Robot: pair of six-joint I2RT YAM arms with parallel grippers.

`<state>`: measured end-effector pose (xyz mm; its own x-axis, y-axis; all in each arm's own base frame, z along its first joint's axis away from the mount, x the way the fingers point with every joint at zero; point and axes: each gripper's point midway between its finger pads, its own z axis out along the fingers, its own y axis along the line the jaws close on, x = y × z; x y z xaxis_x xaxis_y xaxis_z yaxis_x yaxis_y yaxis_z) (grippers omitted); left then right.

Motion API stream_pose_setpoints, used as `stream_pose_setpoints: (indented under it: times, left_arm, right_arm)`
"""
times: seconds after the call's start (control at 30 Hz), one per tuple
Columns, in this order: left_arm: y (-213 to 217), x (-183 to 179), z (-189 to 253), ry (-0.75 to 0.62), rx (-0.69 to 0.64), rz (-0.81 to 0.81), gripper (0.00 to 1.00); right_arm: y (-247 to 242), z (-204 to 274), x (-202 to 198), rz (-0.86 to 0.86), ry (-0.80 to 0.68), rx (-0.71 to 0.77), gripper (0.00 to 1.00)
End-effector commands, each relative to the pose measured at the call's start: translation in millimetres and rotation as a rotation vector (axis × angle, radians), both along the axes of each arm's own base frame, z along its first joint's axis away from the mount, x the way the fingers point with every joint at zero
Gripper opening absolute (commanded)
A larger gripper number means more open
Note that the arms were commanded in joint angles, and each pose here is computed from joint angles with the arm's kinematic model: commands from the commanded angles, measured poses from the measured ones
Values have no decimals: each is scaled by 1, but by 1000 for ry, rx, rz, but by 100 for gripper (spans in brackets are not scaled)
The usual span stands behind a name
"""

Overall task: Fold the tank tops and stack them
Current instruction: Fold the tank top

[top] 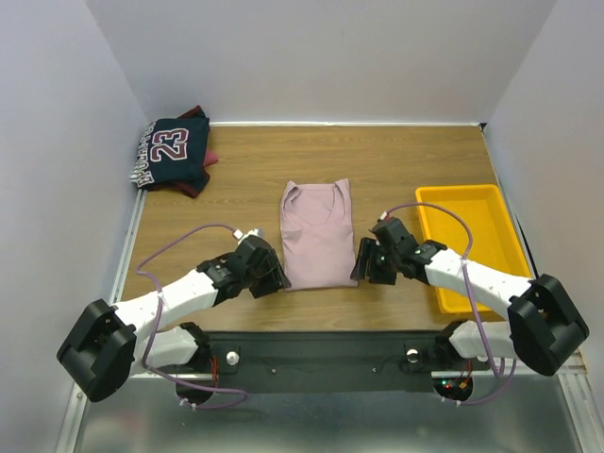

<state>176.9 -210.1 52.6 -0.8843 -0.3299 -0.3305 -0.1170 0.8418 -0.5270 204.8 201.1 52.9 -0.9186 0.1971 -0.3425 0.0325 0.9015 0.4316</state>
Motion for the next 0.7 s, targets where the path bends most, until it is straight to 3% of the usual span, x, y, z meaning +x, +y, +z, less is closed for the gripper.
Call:
stream_pose_setpoints:
  times: [0.0,0.67]
  left_arm:
    - [1,-11,-9,54,-13,23,56]
    - [-7,-4,-35,76,-3,52,51]
  right_arm:
    - [12,-2,-9,-29,29,46,63]
    - [12,-29,-10,-110,74,43,50]
